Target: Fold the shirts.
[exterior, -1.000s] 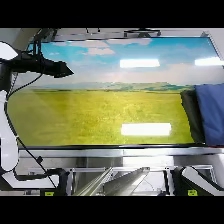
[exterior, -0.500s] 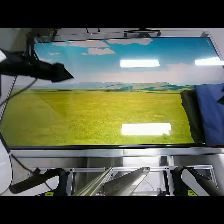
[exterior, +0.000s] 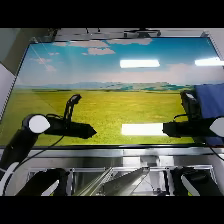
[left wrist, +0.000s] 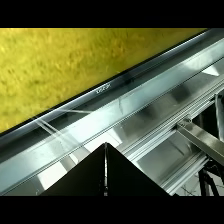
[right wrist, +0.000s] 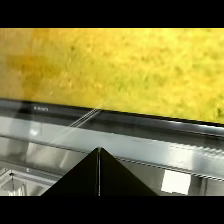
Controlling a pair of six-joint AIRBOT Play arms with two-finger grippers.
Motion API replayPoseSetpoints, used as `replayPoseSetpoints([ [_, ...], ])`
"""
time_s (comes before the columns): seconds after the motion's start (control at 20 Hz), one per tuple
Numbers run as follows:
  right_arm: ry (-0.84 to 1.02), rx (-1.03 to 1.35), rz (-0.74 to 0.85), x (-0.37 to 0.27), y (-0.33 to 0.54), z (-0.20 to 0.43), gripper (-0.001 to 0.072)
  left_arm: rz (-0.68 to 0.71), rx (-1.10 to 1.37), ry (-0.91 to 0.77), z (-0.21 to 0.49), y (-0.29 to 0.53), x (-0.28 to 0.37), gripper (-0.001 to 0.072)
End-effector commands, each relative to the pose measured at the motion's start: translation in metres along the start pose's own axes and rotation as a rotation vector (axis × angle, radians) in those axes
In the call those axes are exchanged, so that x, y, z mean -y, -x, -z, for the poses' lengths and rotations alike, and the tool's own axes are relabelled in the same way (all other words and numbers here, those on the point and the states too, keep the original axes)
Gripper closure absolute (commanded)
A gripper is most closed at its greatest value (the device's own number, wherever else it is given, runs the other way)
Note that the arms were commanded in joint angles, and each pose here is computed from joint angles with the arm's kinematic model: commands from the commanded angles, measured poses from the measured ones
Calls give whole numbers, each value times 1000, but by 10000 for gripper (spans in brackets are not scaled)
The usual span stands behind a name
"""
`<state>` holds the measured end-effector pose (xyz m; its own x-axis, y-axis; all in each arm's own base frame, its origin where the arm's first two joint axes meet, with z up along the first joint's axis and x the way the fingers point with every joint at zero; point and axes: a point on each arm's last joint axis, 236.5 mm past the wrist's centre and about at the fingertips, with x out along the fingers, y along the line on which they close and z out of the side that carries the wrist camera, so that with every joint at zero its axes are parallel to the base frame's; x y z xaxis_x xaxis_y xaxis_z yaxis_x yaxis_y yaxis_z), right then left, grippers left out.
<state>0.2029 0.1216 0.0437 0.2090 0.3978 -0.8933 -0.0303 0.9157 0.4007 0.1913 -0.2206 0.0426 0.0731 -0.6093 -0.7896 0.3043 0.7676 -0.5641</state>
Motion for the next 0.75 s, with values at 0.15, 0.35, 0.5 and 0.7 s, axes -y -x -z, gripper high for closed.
replayPoseSetpoints([
  [0.15,28,-100,-37,-11,-11,35,696,26,98,3,17,8,8,686],
  [0.35,28,-102,-39,-11,-11,36,696,37,131,-18,17,17,14,686],
  [0.5,27,-101,-39,-11,-11,36,696,38,134,-20,17,18,14,686],
  [0.7,27,-102,-39,-11,-11,36,696,38,137,-19,16,18,14,686],
])
